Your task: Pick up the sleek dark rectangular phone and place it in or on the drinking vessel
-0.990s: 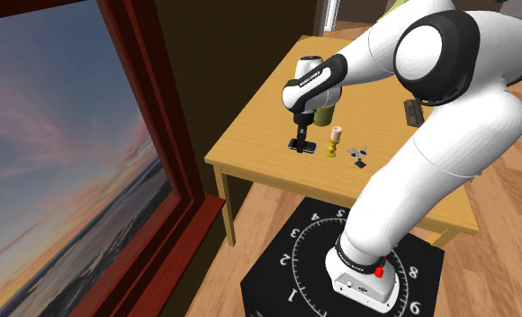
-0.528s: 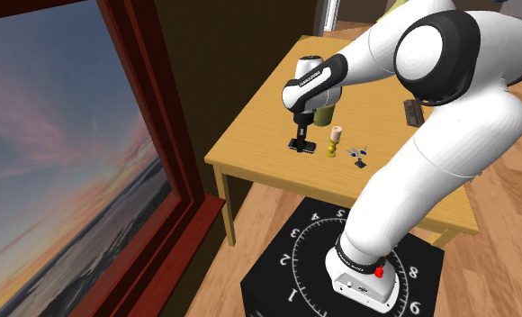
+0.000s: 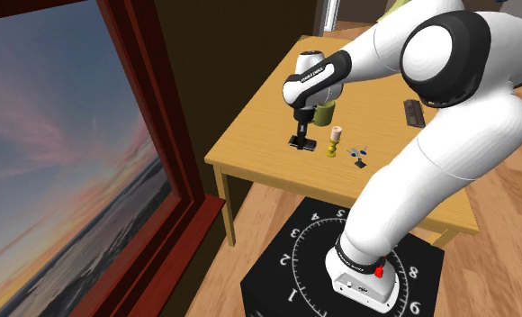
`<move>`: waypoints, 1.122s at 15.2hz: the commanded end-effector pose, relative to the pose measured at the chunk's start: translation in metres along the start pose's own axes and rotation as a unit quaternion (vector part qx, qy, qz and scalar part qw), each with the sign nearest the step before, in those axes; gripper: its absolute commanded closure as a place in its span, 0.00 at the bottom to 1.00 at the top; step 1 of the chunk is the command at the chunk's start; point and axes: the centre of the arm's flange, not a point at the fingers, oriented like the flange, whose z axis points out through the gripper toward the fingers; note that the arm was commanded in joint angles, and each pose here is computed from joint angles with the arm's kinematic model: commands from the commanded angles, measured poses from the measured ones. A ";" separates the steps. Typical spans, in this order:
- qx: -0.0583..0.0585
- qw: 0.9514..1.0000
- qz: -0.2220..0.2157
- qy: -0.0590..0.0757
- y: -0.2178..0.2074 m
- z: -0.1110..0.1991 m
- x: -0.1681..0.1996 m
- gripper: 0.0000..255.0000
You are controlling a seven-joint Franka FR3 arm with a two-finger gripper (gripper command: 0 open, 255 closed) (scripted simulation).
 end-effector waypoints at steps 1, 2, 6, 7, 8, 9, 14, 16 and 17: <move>0.000 1.000 0.000 0.000 -0.001 -0.011 -0.001 1.00; 0.000 1.000 0.000 0.000 -0.002 -0.016 -0.001 1.00; 0.000 1.000 0.000 0.000 -0.003 -0.037 -0.002 1.00; 0.000 1.000 0.000 0.000 -0.003 -0.043 -0.002 1.00; 0.000 1.000 0.000 0.000 -0.003 -0.048 -0.002 1.00; 0.000 1.000 0.000 0.000 -0.004 -0.053 -0.002 1.00; 0.000 1.000 0.000 0.000 -0.005 -0.080 -0.003 1.00; 0.000 1.000 0.000 0.000 -0.006 -0.090 -0.003 1.00; 0.000 1.000 0.000 0.000 -0.006 -0.095 -0.003 1.00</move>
